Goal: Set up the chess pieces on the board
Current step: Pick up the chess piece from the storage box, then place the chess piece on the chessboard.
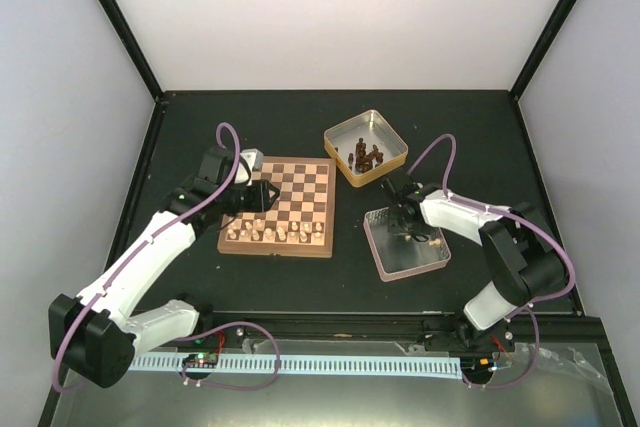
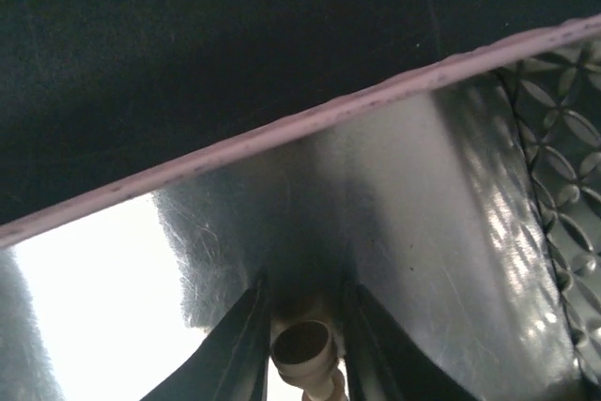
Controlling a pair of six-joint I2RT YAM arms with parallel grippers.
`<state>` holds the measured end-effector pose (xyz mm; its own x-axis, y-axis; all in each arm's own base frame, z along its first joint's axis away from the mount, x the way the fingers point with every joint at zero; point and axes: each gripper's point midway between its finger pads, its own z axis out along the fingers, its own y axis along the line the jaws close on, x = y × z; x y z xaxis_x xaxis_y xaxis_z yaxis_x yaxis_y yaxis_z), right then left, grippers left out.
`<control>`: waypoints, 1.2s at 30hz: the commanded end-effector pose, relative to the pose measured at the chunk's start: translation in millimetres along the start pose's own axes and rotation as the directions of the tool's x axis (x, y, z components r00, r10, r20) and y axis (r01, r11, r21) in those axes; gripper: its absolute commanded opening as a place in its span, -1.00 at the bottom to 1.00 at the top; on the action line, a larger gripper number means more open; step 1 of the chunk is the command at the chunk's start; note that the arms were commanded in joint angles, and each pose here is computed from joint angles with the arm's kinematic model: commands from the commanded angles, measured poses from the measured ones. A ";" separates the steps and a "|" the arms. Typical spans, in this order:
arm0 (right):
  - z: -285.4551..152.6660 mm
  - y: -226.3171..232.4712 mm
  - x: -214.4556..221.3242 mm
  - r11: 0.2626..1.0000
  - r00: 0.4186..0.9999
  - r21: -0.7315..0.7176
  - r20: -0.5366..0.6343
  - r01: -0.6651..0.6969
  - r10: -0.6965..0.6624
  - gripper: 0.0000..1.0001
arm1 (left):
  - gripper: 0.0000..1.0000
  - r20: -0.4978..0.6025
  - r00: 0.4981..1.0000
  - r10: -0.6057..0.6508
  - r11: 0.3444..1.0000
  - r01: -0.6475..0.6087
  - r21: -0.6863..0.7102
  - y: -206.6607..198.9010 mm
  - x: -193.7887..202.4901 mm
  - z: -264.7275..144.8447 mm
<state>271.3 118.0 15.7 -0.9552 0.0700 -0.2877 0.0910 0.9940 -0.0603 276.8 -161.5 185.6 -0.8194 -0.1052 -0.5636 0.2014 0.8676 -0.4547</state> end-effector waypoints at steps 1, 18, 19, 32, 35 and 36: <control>16.0 -15.2 26.0 0.998 0.995 0.056 -0.093 0.031 -0.025 -0.60 | -0.27 0.023 1.000 0.003 0.999 -0.004 0.033 -7.0 -2.4 -5.5; -80.7 57.5 -10.2 0.705 0.859 -0.509 -0.158 -0.493 0.487 -0.80 | 0.03 0.277 0.956 0.101 0.936 -0.186 0.299 -89.5 11.9 1.3; -89.8 61.4 -12.7 0.651 0.833 -0.543 -0.189 -0.530 0.521 -0.80 | 0.07 0.295 0.949 0.114 0.927 -0.209 0.313 -97.9 15.2 4.2; -146.2 74.4 0.9 0.168 0.555 -0.583 -0.587 -0.795 0.589 -0.81 | 0.24 0.426 0.869 0.251 0.776 -0.443 0.449 -215.8 51.2 53.7; -155.0 72.7 2.5 0.110 0.524 -0.577 -0.624 -0.809 0.580 -0.81 | 0.15 0.405 0.877 0.258 0.774 -0.439 0.457 -225.6 55.5 72.9; -158.8 71.6 1.6 0.095 0.520 -0.582 -0.627 -0.808 0.580 -0.81 | 0.11 0.398 0.880 0.259 0.770 -0.437 0.465 -227.6 57.4 77.1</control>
<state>231.6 195.3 134.8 -0.6532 0.6973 0.2950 0.5973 0.2352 0.7667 211.8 -376.7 165.6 -0.5375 0.0420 -0.8422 0.7223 0.5384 -0.4341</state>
